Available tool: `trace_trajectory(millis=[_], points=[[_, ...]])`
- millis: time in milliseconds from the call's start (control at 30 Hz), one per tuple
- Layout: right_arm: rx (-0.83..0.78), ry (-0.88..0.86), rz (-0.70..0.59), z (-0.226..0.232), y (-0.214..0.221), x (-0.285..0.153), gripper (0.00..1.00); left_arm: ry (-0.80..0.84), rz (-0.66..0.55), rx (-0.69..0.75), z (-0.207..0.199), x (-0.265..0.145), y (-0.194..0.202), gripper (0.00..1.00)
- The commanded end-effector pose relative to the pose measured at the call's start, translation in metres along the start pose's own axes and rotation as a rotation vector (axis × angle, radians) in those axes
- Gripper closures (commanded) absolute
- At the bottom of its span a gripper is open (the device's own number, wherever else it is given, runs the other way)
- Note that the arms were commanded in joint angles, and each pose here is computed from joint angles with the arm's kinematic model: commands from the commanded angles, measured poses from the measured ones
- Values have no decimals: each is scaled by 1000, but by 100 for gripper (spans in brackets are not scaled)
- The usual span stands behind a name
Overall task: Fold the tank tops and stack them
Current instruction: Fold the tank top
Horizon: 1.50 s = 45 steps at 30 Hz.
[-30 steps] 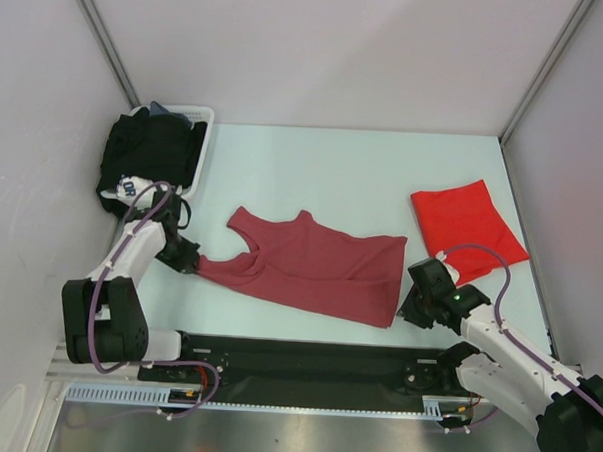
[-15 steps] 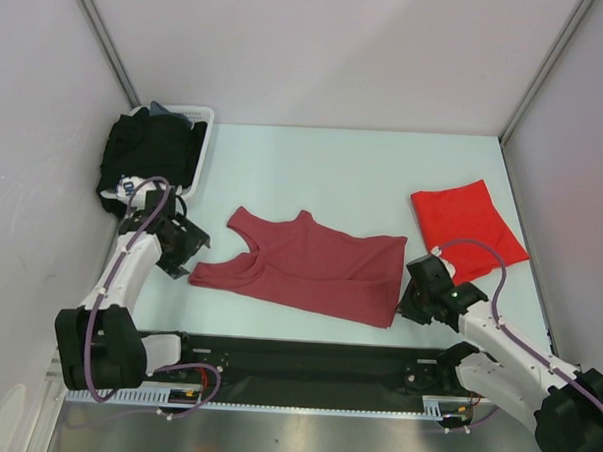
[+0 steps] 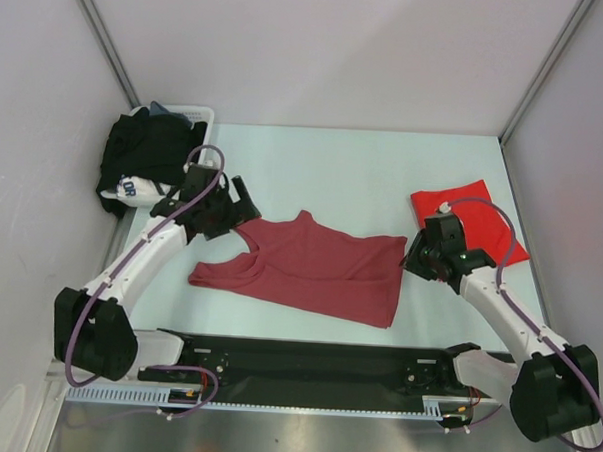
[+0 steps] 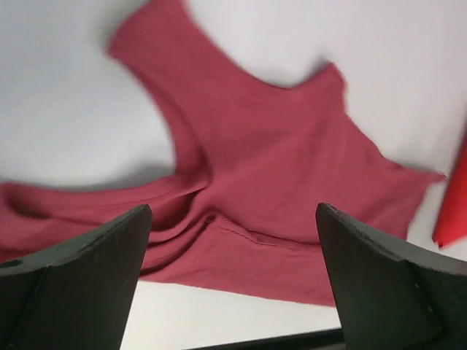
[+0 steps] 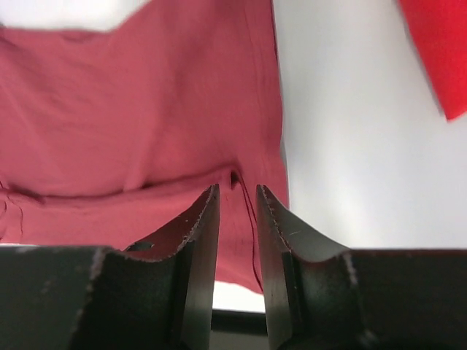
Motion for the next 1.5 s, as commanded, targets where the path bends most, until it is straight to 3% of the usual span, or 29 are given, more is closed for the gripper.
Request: trace_trajectory(millis=[0, 33, 67, 200, 233, 333, 433, 500, 533, 567, 633, 767, 1000, 1200, 1467], points=[[-35, -68, -46, 18, -23, 1, 68, 268, -134, 186, -44, -5, -27, 0], [-30, -52, -43, 16, -26, 5, 68, 439, -156, 269, -65, -8, -30, 0], [-27, -52, -46, 17, -29, 7, 69, 496, -173, 339, -74, -6, -31, 0], [-41, -55, -60, 20, -38, 20, 70, 585, -93, 477, -102, 19, -28, 0], [-46, -54, -59, 21, -39, 23, 70, 594, -134, 488, -109, 22, -35, 0], [-58, -57, -67, 25, -43, 31, 70, 503, -198, 435, -109, 45, -48, 0], [-54, -67, -76, 28, -46, 35, 70, 287, -304, 289, -82, 59, -66, 0], [-55, -76, -83, 29, -47, 35, 69, 315, -296, 183, -61, 62, -60, 0], [-56, -77, -84, 29, -48, 36, 69, 423, -394, 170, -67, 57, -74, 0], [-58, -79, -86, 31, -49, 37, 69, 602, -347, 176, -71, 56, -67, 0], [-55, -73, -90, 30, -52, 39, 69, 666, -302, 216, -82, 62, -73, 0], [-50, -62, -102, 31, -61, 45, 70, 524, -165, 434, -111, 92, -55, 0], [-35, -32, -101, 28, -76, 58, 70, 475, -26, 473, -128, 124, -44, 29], [-26, -29, -106, 29, -80, 65, 69, 356, 96, 501, -131, 155, -18, 43], [-29, -36, -77, 27, -77, 71, 69, 326, 149, 491, -134, 177, -2, 54]])
Point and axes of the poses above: each gripper's point midway between its finger pads, its own x axis out along the fingers, its own z axis along the line the jaws close on, y = z × x, the point moved 6 cm from there along -x, back along the fingers, and after that the axes turned 14 degrees about x, right-handed, at the moved point
